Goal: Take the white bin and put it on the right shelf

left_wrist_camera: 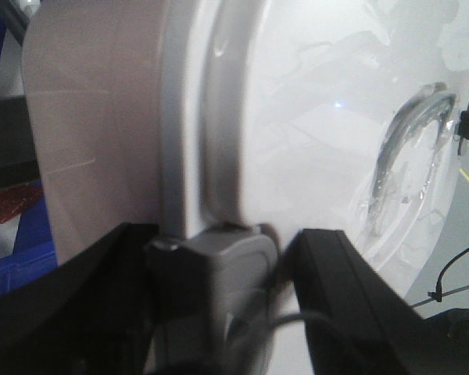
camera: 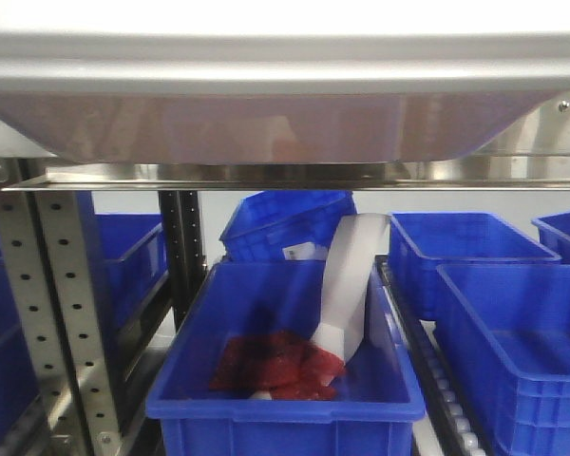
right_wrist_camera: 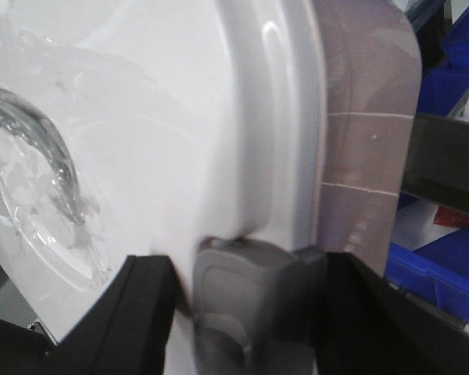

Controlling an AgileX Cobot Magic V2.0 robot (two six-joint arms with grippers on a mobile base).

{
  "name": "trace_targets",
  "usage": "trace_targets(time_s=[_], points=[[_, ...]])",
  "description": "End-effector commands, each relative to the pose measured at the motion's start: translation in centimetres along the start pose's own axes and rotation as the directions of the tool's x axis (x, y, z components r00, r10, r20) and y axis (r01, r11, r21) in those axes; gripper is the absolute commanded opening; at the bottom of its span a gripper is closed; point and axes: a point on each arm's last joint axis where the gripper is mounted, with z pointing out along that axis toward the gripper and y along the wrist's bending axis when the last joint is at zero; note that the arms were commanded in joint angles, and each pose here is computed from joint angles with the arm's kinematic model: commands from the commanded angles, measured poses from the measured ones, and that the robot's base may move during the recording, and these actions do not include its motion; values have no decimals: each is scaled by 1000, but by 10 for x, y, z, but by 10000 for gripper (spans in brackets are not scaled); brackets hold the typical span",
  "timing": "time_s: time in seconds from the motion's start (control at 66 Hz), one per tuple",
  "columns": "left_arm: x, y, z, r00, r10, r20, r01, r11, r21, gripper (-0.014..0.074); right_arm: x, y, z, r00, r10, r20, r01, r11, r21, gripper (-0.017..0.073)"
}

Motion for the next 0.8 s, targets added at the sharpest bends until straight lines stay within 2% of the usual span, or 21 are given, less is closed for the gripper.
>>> trace_targets(time_s=[0.0,0.788], points=[[-9,-28,-7,999,-2,46,-7,978,206,241,-13,25,-7,994,36,105,-17,984,-175,386],[-9,-28,-7,999,-2,46,-7,978,206,241,-13,25,-7,994,36,106,-17,984,-175,386]])
